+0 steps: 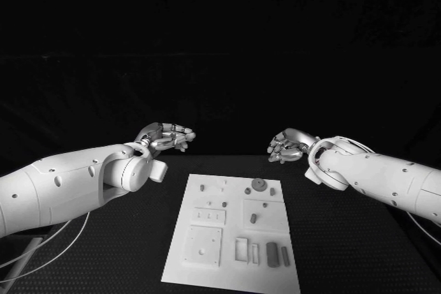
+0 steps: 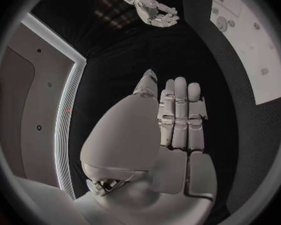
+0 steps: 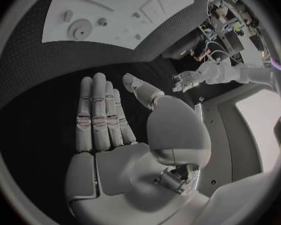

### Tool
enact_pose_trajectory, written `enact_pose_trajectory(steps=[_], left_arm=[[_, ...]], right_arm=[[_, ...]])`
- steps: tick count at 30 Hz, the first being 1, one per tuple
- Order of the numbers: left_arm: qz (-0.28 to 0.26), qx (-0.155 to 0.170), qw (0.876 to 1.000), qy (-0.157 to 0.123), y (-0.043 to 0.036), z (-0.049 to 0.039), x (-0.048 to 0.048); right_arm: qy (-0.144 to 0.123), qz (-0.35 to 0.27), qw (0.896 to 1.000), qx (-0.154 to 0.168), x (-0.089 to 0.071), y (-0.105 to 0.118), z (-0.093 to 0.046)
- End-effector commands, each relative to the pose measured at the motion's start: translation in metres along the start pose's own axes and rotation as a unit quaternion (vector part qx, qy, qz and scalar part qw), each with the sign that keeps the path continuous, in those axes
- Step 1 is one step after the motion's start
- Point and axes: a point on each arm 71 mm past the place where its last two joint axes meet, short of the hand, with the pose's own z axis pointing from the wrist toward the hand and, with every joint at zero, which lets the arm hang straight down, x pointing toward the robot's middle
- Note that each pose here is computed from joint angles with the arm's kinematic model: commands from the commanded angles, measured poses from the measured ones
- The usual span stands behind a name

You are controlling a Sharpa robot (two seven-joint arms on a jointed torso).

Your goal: Assemble the parts on the task board

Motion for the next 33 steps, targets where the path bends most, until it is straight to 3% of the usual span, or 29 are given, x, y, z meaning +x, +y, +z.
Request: enact_pose_trajectory(steps=[1, 16, 33], left_arm=[[0.007, 0.018, 1.000, 0.021, -0.0041, -0.0038, 0.0081], [-0.004, 0.021, 0.999, 0.050, -0.0055, -0.0127, 0.0228], [-0.008, 0.020, 0.998, 0.061, -0.0053, -0.0152, 0.0272]], right_arm=[[0.013, -0.107, 0.994, -0.030, 0.008, 0.007, 0.001], [0.023, -0.194, 0.979, -0.063, 0.029, 0.022, 0.007], [0.046, -0.223, 0.972, -0.063, 0.054, 0.019, 0.008]])
